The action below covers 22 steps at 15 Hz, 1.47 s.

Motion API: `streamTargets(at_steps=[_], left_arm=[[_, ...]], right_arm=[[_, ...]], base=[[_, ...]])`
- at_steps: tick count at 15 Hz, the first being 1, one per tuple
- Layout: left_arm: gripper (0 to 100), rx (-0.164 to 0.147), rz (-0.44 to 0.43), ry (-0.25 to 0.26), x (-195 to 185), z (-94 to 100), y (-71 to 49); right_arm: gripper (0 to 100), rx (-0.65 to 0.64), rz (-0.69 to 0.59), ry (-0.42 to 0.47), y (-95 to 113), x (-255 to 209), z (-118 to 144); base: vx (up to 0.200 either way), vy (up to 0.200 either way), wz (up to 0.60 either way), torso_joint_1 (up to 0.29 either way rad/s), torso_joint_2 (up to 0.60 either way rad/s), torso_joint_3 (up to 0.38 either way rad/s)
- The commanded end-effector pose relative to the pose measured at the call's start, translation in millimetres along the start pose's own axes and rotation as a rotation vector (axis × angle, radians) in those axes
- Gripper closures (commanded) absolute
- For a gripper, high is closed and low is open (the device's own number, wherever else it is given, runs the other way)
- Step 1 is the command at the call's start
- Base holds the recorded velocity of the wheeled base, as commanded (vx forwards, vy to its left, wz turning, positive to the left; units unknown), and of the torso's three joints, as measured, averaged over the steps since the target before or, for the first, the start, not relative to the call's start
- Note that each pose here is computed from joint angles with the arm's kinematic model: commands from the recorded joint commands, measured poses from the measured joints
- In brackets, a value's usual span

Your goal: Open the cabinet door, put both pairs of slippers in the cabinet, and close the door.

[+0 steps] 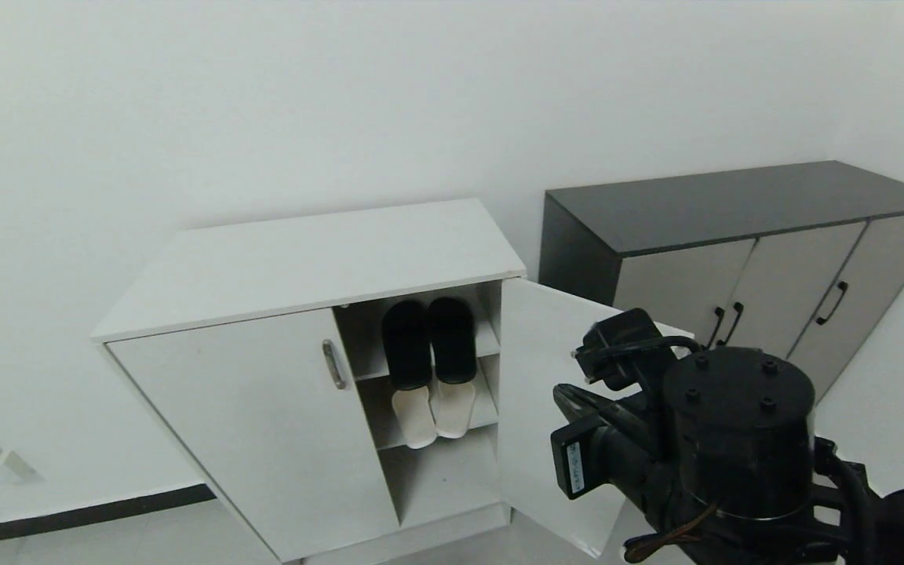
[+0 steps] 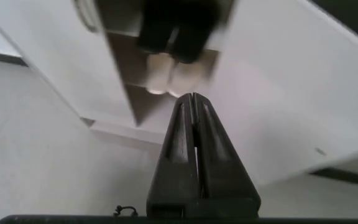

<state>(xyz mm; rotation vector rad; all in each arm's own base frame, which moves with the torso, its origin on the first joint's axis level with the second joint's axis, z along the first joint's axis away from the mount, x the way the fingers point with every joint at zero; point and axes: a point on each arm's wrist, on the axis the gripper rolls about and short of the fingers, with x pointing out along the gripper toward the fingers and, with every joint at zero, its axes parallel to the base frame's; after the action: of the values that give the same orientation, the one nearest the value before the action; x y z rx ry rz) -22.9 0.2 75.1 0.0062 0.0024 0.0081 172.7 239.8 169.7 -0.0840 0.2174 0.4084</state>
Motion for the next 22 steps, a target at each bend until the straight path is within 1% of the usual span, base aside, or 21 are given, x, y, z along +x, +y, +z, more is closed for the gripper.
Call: streamTargets(at_steps=[1, 5, 7, 8, 10, 12, 13, 15, 18, 21, 22], left_arm=[[100, -0.002, 0.003, 0.001, 0.1, 0.1, 0.0], [100, -0.005, 0.003, 0.001, 0.1, 0.1, 0.0], [100, -0.008, 0.006, 0.001, 0.1, 0.1, 0.1], [100, -0.008, 0.004, 0.001, 0.1, 0.1, 0.0], [100, -0.008, 0.007, -0.001, 0.1, 0.2, 0.1], [100, -0.005, 0.006, 0.001, 0.1, 0.1, 0.1], [100, 0.0, 0.006, 0.001, 0.1, 0.1, 0.1], [100, 0.001, 0.006, -0.001, 0.1, 0.2, 0.1], [100, -0.005, 0.007, 0.001, 0.1, 0.1, 0.1], [100, -0.006, 0.007, 0.001, 0.1, 0.1, 0.1], [100, -0.006, 0.007, 0.001, 0.1, 0.1, 0.1]], right_arm=[[100, -0.001, -0.013, 0.001, -2.8, 3.1, -0.5], [100, -0.004, -0.014, -0.006, -3.1, 3.5, -0.5], [100, -0.001, -0.016, -0.009, -4.2, 3.3, 0.5], [100, -0.007, -0.023, -0.006, -5.7, 4.4, -0.2], [100, -0.009, -0.046, 0.004, -11.0, 8.4, -2.5], [100, -0.007, -0.094, 0.006, -19.4, 23.8, -0.9], [100, -0.002, -0.136, -0.002, -29.3, 37.5, 4.6], [100, 0.014, -0.164, -0.025, -46.7, 64.4, 20.4], [100, 0.046, -0.228, -0.001, -79.2, 104.8, 36.6], [100, 0.072, -0.301, 0.015, -110.3, 128.7, 53.7], [100, 0.084, -0.319, 0.017, -117.0, 134.7, 57.4]], base=[[0.0, 0.0, 0.0, 0.0, 0.0, 0.0], [0.0, 0.0, 0.0, 0.0, 0.0, 0.0], [-0.2, 0.0, 0.0, 0.002, 0.0, 0.002], [-0.2, 0.0, 0.0, 0.017, 0.01, 0.002], [0.0, 0.0, 0.0, 0.0, 0.0, 0.0], [0.0, 0.0, 0.0, 0.0, 0.0, 0.0], [0.0, 0.0, 0.0, 0.0, 0.0, 0.0], [0.0, 0.0, 0.0, 0.0, 0.0, 0.0], [0.0, 0.0, 0.0, 0.0, 0.0, 0.0], [0.0, 0.0, 0.0, 0.0, 0.0, 0.0], [0.0, 0.0, 0.0, 0.0, 0.0, 0.0]])
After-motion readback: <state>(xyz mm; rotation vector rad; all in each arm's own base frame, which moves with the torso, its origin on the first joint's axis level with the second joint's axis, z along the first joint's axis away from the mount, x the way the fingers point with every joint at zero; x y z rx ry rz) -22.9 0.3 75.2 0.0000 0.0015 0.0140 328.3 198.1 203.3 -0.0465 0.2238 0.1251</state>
